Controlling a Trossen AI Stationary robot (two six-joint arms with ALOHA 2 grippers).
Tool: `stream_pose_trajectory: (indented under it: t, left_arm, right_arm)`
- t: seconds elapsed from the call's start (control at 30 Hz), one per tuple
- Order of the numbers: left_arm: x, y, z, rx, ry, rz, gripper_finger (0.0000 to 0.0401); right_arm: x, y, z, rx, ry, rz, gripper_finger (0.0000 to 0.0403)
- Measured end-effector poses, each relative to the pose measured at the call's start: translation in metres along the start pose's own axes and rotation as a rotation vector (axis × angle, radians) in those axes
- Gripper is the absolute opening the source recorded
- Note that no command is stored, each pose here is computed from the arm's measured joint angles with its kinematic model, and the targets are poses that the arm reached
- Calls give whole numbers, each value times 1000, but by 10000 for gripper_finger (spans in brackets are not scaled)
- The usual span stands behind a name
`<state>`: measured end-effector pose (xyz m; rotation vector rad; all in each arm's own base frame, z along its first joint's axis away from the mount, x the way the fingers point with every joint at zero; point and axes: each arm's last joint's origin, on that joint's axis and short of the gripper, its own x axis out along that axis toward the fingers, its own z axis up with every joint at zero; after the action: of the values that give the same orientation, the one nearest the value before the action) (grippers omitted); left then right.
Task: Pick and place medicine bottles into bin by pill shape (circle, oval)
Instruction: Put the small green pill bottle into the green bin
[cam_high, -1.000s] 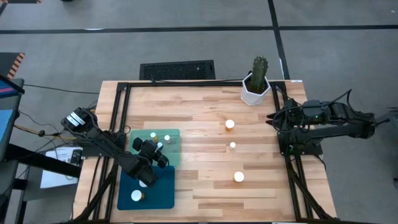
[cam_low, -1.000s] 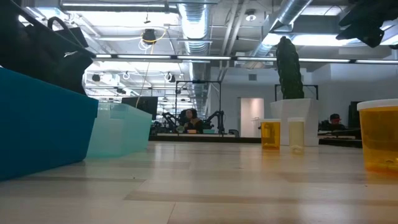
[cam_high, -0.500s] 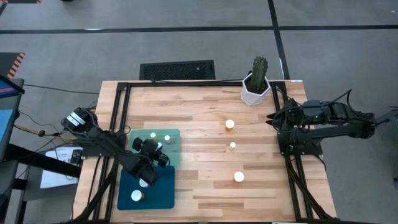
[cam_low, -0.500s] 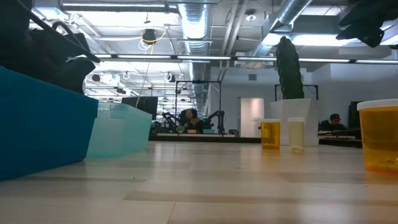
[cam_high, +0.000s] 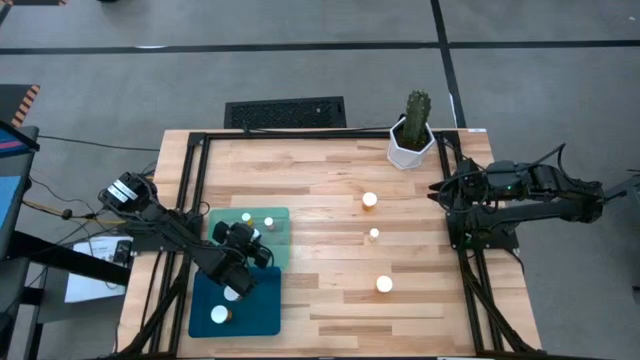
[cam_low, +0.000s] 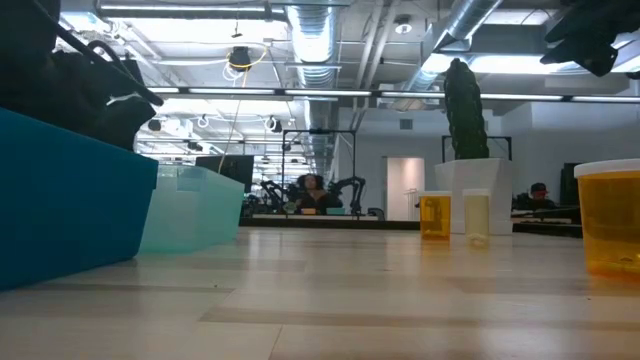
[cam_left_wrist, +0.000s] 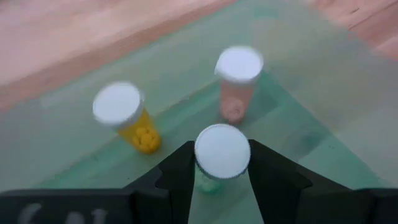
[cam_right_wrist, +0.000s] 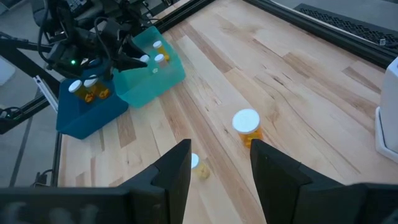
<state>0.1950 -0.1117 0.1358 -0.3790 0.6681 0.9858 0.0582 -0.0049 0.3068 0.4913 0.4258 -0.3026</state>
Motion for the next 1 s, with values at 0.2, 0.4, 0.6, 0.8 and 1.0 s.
stream_pose_trajectory:
  t: [0.2, 0.4, 0.6, 0.8, 1.0]
  left_arm:
    - [0, 0, -1, -2, 18, 4, 182]
    - [-2, -2, 0, -26, 44, 1, 210]
    - [-7, -10, 5, 5, 45, -21, 226]
    - [-11, -14, 9, 37, 65, -29, 241]
    - [-14, -12, 12, 34, 72, 9, 253]
  right_arm:
    - [0, 0, 0, 0, 0, 0, 175]
    - [0, 0, 0, 0, 0, 0, 175]
    - [0, 0, 0, 0, 0, 0, 175]
    - [0, 0, 0, -8, 0, 0, 175]
    - [0, 0, 0, -8, 0, 0, 175]
